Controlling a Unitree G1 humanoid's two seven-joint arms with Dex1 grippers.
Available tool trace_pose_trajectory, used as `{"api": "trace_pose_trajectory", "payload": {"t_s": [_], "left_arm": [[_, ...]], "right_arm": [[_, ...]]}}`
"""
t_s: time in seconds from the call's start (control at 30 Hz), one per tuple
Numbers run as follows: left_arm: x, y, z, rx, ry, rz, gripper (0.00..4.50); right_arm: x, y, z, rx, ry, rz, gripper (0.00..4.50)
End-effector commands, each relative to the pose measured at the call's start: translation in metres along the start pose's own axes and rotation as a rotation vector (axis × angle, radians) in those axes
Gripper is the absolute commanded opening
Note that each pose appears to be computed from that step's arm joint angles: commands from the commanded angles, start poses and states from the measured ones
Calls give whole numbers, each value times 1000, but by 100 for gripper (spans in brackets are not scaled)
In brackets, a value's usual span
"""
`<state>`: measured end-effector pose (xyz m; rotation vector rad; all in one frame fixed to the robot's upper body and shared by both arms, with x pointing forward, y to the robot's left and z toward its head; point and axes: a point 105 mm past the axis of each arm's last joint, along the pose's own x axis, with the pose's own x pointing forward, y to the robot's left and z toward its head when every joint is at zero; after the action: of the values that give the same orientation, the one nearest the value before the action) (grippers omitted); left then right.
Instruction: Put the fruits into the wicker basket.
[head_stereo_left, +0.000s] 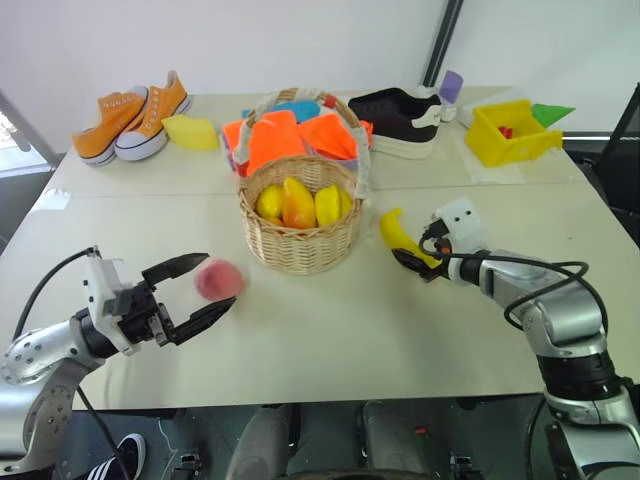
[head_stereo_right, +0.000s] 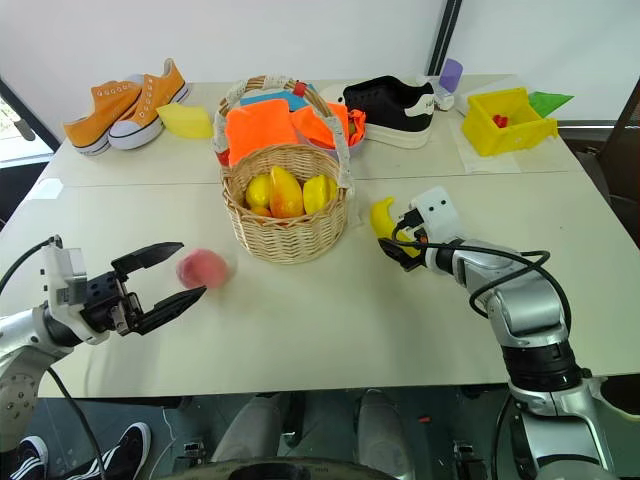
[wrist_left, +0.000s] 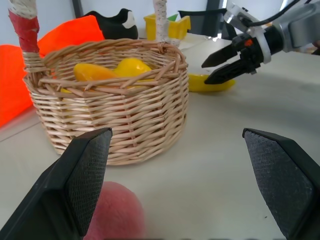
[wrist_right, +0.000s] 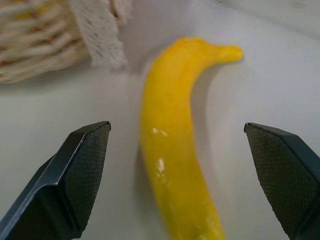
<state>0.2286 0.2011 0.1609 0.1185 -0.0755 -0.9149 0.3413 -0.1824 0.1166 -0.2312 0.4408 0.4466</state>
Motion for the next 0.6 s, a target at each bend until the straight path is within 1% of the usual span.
{"api": "trace_pose_trajectory", "payload": {"t_s": [0.03, 0.1, 0.17, 0.23, 0.27, 0.37, 0.47, 0.5, 0.53, 0.57, 0.6], "left_arm": [[0, -1, 5, 22, -17, 6, 450], [-1, -1, 4, 24, -19, 14, 450], [-1, -2, 3, 28, -18, 25, 450], [-3, -1, 2, 26, -22, 37, 450], [-4, -1, 1, 20, -22, 40, 450], [-6, 1, 0, 29, -19, 54, 450], [-7, 7, 0, 37, -27, 83, 450], [-8, 8, 0, 36, -30, 91, 450], [-8, 10, -1, 26, -39, 97, 450], [-8, 10, -1, 20, -47, 101, 450], [-8, 11, 0, 17, -55, 102, 450]], "right_arm": [[1, -2, -4, -6, 30, -12, 395], [3, -7, -10, -34, 52, -37, 315], [4, -13, -11, -44, 51, -59, 200], [2, -16, -6, -36, 25, -65, 96], [1, -15, -2, -32, 10, -60, 73], [-9, -12, 8, -30, -52, -16, 73], [-23, -29, 10, -40, -99, -87, 73], [-28, -37, 14, -22, -140, -125, 73], [-35, -38, 23, -19, -216, -137, 73], [-40, -36, 31, -5, -277, -127, 73], [-45, -27, 35, 34, -329, -82, 73]]}}
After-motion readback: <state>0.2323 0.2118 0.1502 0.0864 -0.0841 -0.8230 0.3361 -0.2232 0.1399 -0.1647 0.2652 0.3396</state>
